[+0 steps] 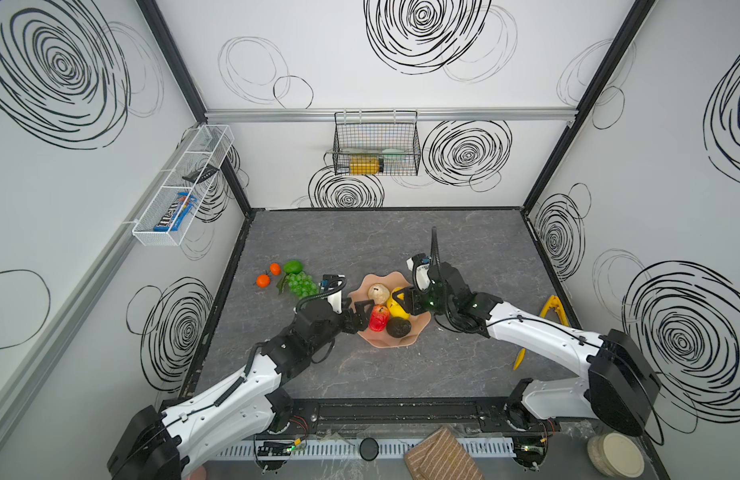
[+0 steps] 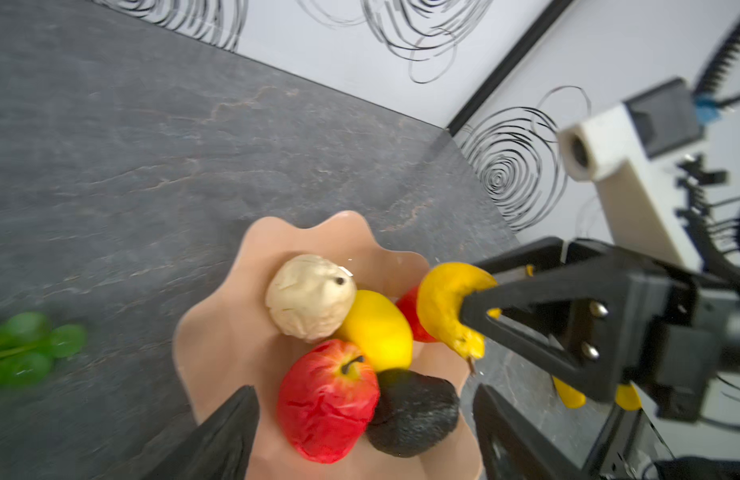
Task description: Place and organize the fake fruits in the fruit bowl
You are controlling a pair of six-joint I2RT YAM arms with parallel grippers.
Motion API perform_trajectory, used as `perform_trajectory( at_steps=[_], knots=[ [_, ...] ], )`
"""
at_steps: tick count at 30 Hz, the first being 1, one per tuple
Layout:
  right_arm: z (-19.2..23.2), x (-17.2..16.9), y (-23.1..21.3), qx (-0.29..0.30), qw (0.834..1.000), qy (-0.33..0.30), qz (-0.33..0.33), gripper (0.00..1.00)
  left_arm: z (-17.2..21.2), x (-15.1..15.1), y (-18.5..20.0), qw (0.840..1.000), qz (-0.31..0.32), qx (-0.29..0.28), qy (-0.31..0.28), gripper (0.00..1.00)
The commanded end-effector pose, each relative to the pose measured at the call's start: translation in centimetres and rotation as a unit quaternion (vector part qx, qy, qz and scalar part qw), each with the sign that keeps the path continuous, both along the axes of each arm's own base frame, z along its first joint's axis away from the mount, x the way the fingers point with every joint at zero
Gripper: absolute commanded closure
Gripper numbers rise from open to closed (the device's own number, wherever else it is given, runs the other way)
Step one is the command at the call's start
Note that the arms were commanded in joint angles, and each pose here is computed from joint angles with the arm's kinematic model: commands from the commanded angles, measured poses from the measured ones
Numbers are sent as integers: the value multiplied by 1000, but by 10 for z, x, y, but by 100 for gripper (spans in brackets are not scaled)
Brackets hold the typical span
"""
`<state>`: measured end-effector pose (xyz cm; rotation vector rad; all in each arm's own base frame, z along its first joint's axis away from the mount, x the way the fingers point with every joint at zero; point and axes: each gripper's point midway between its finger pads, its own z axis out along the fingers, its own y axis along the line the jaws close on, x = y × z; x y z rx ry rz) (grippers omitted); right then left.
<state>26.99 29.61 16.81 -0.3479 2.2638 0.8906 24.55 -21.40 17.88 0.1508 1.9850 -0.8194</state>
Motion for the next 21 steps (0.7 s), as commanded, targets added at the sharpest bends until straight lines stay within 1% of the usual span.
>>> perform_trajectory(
  at_steps=[1, 5, 8, 12, 17, 21],
  knots=[
    [21, -6, 7, 84, 996, 31, -2, 62, 37, -2, -17, 992, -23, 8, -121, 14],
    [38, -11, 8, 134, 990, 39, 2, 62, 45, -15, -31, 980, -52, 24, -191, 14],
    [49, -15, 10, 154, 987, 40, 11, 62, 47, -18, -37, 970, -57, 39, -233, 14],
    [55, -22, 12, 174, 983, 51, 24, 62, 44, -13, -48, 966, -59, 61, -246, 15],
    [57, -34, 17, 195, 978, 66, 40, 62, 47, -5, -56, 963, -43, 65, -259, 16],
    [57, -40, 20, 197, 977, 67, 45, 62, 50, 0, -59, 962, -34, 64, -264, 20]
  ],
)
